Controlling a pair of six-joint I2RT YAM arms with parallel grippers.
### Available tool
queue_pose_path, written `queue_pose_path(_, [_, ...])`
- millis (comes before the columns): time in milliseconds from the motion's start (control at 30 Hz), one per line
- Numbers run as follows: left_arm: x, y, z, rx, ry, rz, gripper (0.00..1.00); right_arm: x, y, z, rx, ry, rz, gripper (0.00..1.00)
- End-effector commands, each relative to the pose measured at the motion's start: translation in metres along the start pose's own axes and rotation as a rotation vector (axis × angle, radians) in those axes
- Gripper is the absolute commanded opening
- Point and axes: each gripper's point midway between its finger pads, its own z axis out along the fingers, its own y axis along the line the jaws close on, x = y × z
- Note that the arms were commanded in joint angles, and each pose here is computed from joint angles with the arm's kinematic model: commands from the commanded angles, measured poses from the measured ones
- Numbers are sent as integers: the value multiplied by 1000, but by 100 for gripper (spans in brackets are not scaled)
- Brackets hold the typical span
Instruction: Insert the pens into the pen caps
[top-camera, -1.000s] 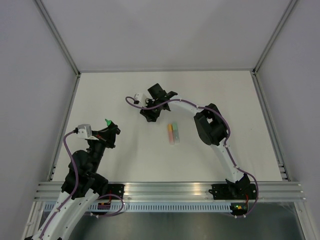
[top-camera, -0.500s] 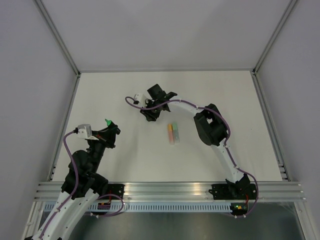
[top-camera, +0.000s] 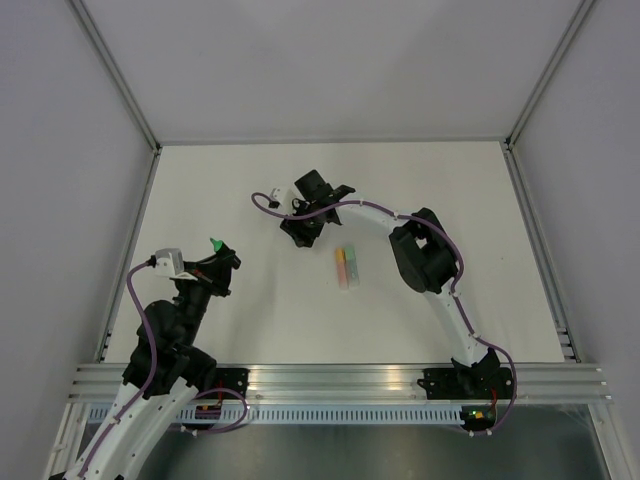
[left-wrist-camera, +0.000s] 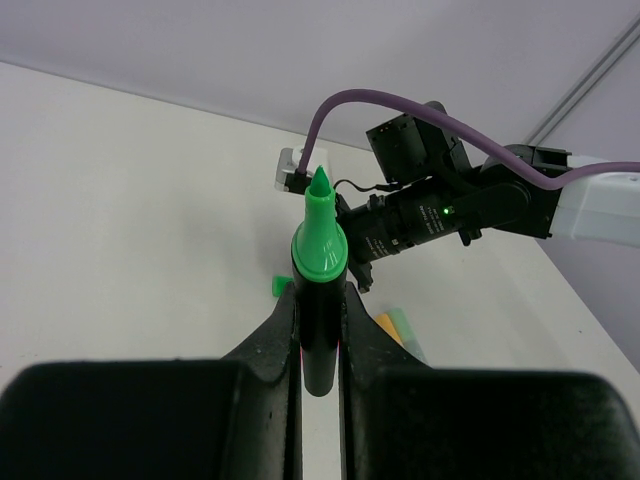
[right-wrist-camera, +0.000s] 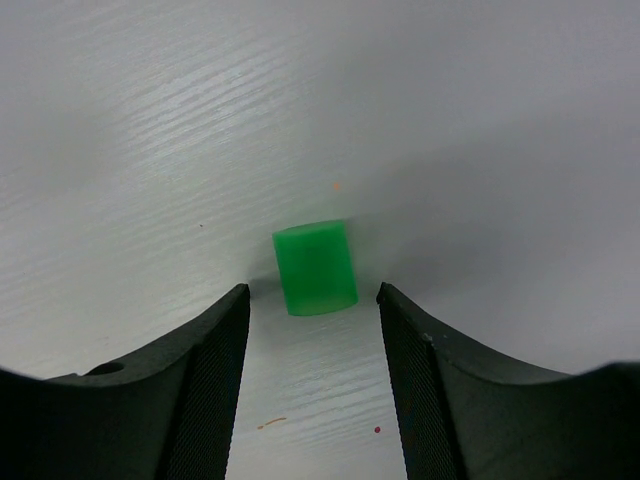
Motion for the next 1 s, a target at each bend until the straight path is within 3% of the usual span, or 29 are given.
queue_pose_path(0, [-6, 1, 1, -16, -26, -29, 2, -4, -8, -10, 69, 15, 35, 61])
queue_pose_path(967, [-6, -4, 2, 14, -28, -28, 2, -5, 1, 20, -7, -5, -69, 60])
